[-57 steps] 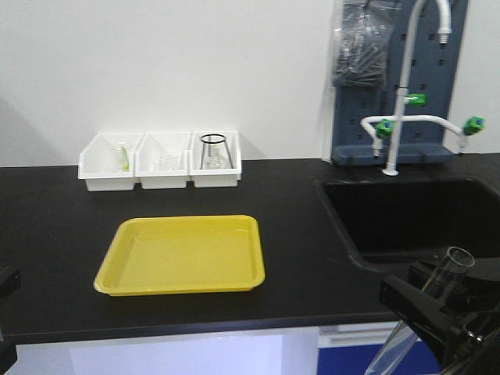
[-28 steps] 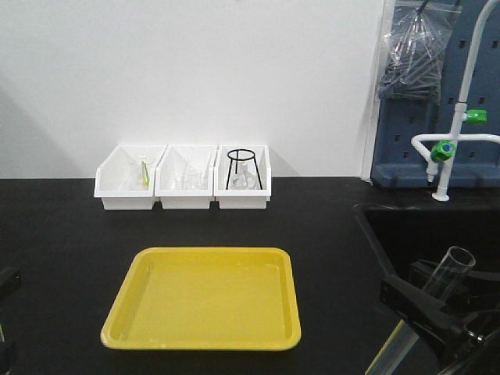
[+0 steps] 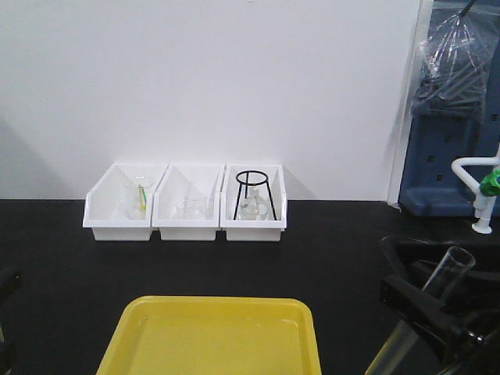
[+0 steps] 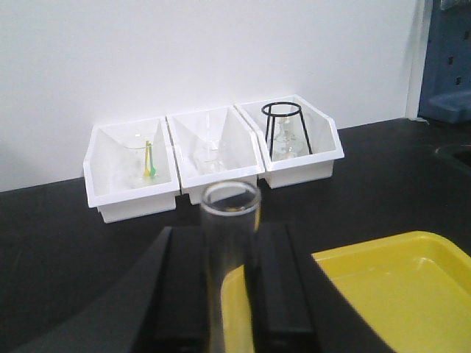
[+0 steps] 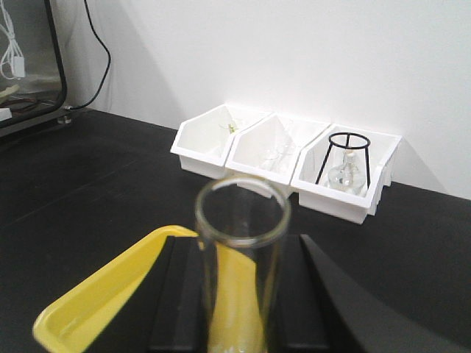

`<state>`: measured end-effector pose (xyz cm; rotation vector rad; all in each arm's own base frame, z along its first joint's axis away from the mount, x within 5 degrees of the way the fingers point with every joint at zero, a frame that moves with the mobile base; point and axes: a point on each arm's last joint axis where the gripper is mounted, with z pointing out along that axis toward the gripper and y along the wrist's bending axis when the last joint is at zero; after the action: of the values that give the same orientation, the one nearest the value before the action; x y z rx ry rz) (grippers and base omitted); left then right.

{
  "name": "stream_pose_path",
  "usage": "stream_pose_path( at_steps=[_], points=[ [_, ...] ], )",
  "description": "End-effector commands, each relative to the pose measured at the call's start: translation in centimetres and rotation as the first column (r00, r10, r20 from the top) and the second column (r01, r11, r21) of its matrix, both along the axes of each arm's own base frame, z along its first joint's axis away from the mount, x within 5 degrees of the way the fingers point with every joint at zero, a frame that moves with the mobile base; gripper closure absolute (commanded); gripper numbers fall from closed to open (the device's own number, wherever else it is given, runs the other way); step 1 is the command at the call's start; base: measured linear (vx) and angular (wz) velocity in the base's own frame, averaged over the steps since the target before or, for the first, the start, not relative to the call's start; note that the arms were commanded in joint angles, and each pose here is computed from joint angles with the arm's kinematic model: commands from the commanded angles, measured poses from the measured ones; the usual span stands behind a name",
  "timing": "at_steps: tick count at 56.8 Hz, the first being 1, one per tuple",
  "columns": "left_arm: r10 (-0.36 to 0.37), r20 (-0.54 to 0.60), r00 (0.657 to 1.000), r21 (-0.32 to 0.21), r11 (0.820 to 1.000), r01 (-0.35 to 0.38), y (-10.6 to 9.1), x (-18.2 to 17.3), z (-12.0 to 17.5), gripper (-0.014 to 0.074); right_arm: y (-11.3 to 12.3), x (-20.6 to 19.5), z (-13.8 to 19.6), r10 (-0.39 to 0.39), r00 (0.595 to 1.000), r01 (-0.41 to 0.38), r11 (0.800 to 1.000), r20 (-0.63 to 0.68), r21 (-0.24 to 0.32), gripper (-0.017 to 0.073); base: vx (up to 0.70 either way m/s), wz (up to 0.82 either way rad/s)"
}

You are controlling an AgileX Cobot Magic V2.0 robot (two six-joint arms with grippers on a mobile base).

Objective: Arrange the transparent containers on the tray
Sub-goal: 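Drive up to the yellow tray holding both tubes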

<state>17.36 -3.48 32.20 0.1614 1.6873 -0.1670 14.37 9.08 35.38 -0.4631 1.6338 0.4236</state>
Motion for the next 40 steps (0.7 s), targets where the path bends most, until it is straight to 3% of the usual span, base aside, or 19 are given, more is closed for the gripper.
stream_pose_path(
  at_steps=[1, 40],
  points=[
    [-0.026, 0.112, 0.993, -0.035, 0.999, 0.03, -0.29, -0.16, 1.85, 0.0532, -0.08, -0.21, 1.92, 0.007, 0.994, -0.012, 0.999, 0.109, 0.052, 0.0571, 0.28, 0.03],
    [-0.026, 0.112, 0.993, -0.035, 0.999, 0.03, -0.29, -0.16, 1.85, 0.0532, -0.08, -0.21, 1.92, 0.007, 0.994, -0.012, 0.999, 0.109, 0.052, 0.0571, 0.19, 0.01]
  ],
)
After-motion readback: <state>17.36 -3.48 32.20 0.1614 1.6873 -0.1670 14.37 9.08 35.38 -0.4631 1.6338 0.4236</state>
